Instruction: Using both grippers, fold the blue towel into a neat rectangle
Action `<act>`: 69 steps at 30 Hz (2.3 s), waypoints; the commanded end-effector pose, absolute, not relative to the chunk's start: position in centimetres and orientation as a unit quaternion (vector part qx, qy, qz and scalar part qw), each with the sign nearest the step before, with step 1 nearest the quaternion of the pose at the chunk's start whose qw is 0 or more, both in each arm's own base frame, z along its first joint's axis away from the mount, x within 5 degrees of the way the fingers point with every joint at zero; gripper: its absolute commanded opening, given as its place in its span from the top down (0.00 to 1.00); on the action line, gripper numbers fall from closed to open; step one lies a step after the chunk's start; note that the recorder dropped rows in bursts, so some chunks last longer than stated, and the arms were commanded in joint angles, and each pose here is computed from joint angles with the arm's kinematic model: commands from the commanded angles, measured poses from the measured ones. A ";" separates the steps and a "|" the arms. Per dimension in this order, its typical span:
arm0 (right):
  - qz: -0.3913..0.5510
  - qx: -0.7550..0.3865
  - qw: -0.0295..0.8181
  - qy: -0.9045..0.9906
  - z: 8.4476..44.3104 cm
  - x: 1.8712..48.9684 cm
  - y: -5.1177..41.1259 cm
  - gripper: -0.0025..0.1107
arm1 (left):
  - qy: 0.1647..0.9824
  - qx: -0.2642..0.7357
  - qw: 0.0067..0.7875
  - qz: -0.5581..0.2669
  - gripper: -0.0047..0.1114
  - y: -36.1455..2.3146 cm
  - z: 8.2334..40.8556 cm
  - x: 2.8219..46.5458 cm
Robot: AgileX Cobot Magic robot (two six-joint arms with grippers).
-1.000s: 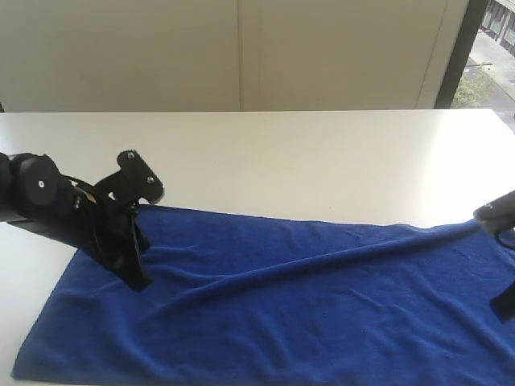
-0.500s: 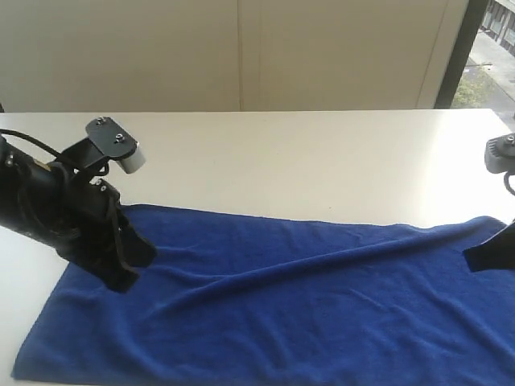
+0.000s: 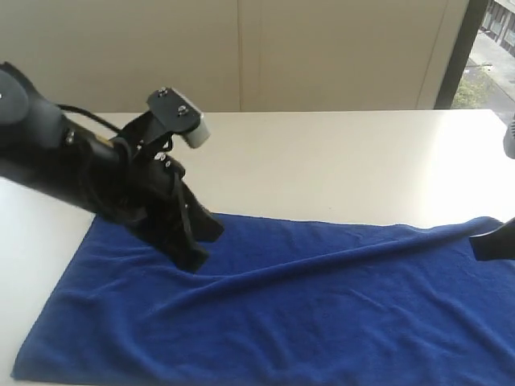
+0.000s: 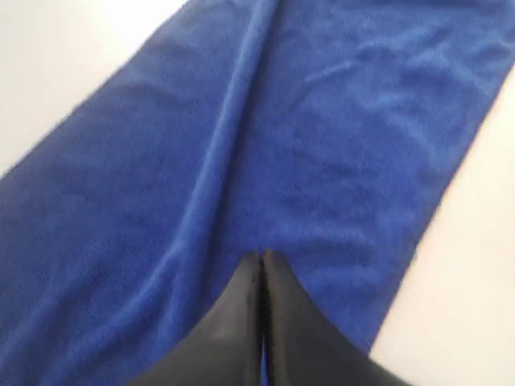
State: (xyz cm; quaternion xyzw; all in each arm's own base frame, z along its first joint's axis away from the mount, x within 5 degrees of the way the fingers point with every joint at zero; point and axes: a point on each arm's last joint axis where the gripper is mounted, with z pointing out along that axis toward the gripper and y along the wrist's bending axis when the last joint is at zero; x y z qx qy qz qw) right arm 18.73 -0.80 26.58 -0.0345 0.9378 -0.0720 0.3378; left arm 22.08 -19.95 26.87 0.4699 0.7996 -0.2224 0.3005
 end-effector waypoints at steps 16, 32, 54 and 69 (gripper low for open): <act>-0.068 -0.019 0.340 0.938 26.6 18.5 -0.9 0.98 | 0.801 0.507 0.249 -0.200 0.96 -29.8 14.7 35.5; -0.078 -0.001 0.342 0.936 26.5 18.7 -1.2 0.98 | 0.840 0.482 0.197 -0.151 0.96 -24.7 12.1 38.4; 0.034 0.103 0.236 0.966 21.0 33.4 -14.6 0.98 | 0.736 0.619 0.145 -0.231 0.96 -30.2 17.4 29.8; 0.034 0.108 0.207 0.972 13.7 37.7 -17.4 0.98 | 0.734 0.629 0.160 -0.200 0.96 -31.0 14.6 27.8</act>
